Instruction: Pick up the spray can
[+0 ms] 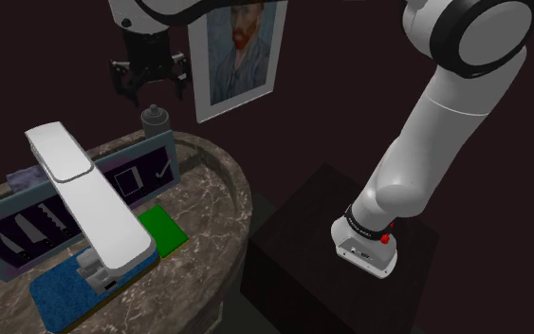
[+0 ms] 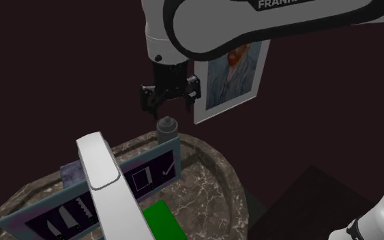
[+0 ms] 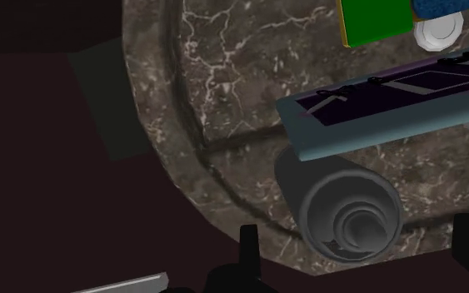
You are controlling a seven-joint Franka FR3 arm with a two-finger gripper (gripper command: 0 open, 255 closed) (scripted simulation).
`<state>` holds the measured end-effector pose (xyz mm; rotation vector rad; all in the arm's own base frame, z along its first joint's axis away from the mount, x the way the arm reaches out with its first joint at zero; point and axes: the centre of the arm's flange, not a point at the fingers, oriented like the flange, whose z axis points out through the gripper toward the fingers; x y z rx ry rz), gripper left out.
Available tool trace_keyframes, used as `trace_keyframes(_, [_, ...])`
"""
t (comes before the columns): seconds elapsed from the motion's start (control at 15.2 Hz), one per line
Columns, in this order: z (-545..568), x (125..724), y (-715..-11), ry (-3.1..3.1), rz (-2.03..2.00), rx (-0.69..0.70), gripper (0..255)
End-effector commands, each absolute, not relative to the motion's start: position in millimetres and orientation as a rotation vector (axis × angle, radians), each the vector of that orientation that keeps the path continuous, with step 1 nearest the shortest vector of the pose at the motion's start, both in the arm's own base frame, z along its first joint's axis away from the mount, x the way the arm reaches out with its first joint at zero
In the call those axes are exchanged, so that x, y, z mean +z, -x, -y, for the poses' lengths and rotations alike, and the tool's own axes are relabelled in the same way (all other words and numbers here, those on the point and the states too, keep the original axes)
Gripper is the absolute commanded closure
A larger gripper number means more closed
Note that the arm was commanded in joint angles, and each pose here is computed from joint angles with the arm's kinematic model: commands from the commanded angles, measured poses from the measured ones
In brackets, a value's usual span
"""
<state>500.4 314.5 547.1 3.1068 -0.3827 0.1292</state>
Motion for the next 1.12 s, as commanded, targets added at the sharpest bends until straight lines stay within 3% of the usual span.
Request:
trace_keyframes(0.0, [-325, 544, -510, -3.108, 0.390, 0.126, 0])
trace_keyframes(0.59, [-325, 504, -510, -3.108, 0.390, 0.126, 0])
trace_keyframes(0.66, [-325, 504, -510, -3.108, 0.390, 0.126, 255])
trace_keyframes(1.06, [-325, 504, -511, -3.108, 0.390, 0.126, 255])
